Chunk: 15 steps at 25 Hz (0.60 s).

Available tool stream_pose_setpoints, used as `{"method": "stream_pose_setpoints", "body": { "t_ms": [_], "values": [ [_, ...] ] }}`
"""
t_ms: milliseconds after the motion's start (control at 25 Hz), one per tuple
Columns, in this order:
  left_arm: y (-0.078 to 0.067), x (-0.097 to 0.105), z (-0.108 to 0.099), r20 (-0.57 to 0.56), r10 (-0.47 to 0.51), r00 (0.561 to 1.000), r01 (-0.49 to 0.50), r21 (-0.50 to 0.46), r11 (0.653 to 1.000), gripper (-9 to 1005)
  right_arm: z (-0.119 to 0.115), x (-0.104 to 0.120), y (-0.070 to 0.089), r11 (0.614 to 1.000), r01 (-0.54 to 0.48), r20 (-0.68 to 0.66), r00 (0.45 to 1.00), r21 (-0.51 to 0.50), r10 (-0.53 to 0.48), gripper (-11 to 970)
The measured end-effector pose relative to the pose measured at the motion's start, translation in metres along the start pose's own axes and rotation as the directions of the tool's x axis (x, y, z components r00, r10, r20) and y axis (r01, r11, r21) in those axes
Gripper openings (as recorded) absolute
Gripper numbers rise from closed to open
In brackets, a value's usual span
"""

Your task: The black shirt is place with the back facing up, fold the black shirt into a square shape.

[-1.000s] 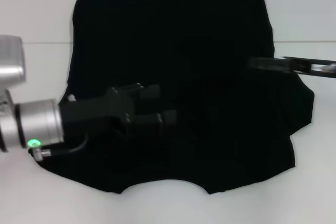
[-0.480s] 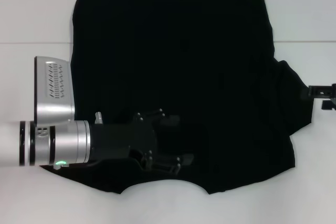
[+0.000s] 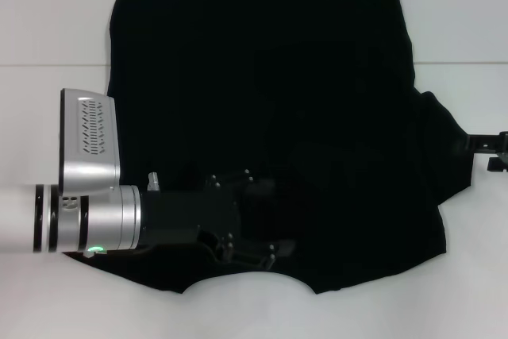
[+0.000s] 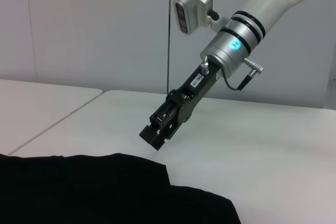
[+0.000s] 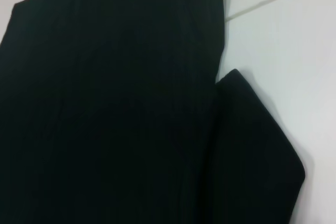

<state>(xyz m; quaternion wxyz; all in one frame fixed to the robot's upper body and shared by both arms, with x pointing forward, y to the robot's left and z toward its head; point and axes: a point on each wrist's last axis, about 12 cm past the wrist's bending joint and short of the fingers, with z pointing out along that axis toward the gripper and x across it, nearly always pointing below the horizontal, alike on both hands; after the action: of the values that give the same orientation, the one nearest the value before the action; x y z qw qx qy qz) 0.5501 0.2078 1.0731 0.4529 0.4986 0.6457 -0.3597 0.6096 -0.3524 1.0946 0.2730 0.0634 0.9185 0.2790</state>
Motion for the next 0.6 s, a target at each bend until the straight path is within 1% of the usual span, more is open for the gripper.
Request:
{"method": "stream_pose_setpoints", "body": {
  "t_ms": [600],
  "values": [
    [0.002,0.001,-0.001,0.004,-0.007,1.0,0.008,-0.023,1.0,962,0.019,0.007,0.009,1.0,0.024,-0.007,1.0,0.021,-0.024,773]
  ]
}}
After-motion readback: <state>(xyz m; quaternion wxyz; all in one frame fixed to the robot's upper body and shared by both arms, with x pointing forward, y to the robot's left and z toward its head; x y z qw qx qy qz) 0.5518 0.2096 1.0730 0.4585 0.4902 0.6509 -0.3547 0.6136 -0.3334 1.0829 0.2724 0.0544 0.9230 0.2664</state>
